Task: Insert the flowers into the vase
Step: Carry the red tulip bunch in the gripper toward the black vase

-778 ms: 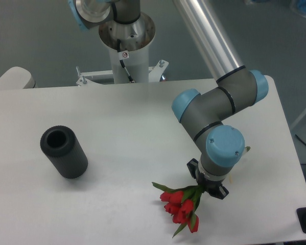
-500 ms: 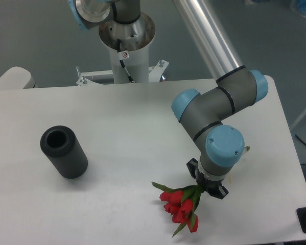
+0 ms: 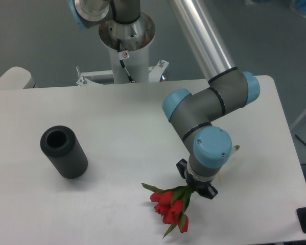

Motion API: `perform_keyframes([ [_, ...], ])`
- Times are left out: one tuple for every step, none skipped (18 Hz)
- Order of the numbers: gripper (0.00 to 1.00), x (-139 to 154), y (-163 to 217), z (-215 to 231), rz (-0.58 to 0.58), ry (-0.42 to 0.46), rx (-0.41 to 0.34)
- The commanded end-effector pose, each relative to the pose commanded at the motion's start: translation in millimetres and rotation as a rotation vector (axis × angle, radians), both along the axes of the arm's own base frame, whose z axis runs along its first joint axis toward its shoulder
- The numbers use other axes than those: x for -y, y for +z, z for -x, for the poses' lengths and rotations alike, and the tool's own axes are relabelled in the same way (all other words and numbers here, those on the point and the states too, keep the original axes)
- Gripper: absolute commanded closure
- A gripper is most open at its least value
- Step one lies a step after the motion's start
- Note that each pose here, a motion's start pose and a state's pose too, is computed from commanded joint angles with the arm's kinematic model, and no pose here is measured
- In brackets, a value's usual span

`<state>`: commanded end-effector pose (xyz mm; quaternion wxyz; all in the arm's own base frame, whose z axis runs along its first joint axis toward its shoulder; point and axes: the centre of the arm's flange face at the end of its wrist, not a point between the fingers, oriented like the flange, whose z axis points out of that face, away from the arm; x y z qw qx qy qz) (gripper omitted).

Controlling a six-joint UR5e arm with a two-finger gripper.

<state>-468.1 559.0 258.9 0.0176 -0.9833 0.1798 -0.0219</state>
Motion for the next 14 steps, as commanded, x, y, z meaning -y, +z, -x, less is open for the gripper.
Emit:
perform_keyframes([
  [1.00,-1,1,-6,-0.004,0.008,0.006],
  [1.00,-4,3,-13,-0.014,0.005,0.013],
  [1.00,-5,5,-18,-0.030,0.004,0.026],
  [1.00,-7,11,-22,-0.057,0.006,0.034],
  [1.00,-13,13,-31,-0.088,0.022,0.054],
  [1.00,-16,19,-34,-0.123,0.053,0.067],
  [1.00,-19,22,-36,-0.150,0.071,0.074],
  [1.00,-22,27,-37,-0.176,0.078,0.069],
  [1.00,-23,31,-38,-0.192,0.076,0.064],
  [1.00,-24,35,-39,-0.204,0.075,0.063],
  [1.00,-25,39,-40,-0.219,0.074,0.071],
  [1.00,-26,46,-42,-0.247,0.072,0.084],
  [1.00,-27,55,-45,-0.280,0.070,0.100],
  [1.00,-29,64,-49,-0.320,0.068,0.127],
])
